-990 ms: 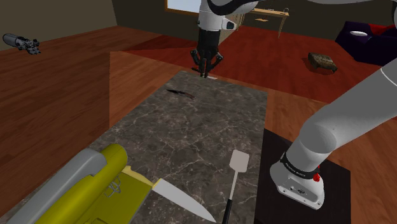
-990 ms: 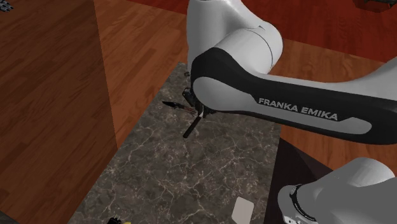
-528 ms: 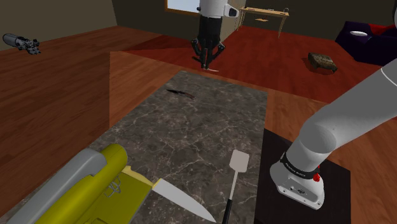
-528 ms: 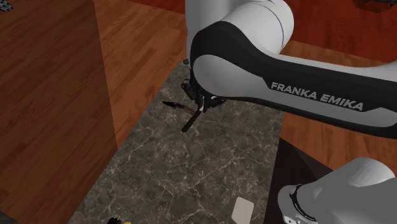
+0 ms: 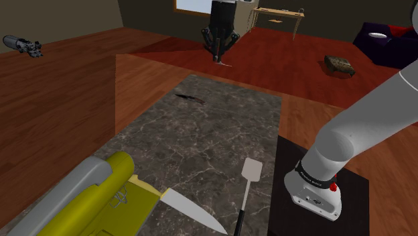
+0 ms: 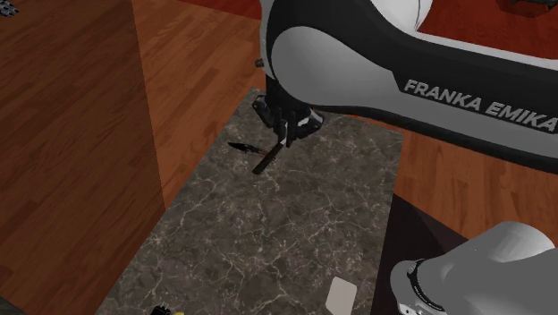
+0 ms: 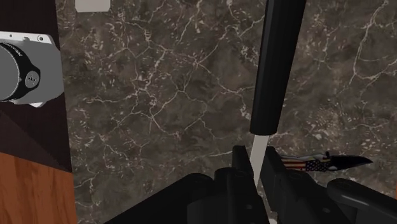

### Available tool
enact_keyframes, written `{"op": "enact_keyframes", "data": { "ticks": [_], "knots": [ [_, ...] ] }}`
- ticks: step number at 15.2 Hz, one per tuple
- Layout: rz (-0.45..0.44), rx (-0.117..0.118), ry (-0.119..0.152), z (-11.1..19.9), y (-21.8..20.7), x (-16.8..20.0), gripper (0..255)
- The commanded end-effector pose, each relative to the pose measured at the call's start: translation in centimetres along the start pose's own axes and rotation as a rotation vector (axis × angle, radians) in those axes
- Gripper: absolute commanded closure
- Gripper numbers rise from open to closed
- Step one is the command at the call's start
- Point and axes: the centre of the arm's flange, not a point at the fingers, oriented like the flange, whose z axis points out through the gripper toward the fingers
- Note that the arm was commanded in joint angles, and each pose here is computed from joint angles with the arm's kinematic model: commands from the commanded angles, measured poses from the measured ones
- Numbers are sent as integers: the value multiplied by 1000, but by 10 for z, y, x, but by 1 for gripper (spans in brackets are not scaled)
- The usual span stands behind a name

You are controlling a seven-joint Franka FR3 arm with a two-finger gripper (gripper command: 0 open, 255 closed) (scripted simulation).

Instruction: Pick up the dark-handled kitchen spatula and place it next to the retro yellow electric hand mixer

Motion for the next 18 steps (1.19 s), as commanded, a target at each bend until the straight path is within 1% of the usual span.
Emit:
{"op": "enact_keyframes", "data": {
  "ticks": [1,8,18],
  "knots": [
    [0,0,0,-11,0,-1,255],
    [0,0,0,-45,0,-3,255],
    [0,0,0,-37,-25,-132,255]
  ]
}}
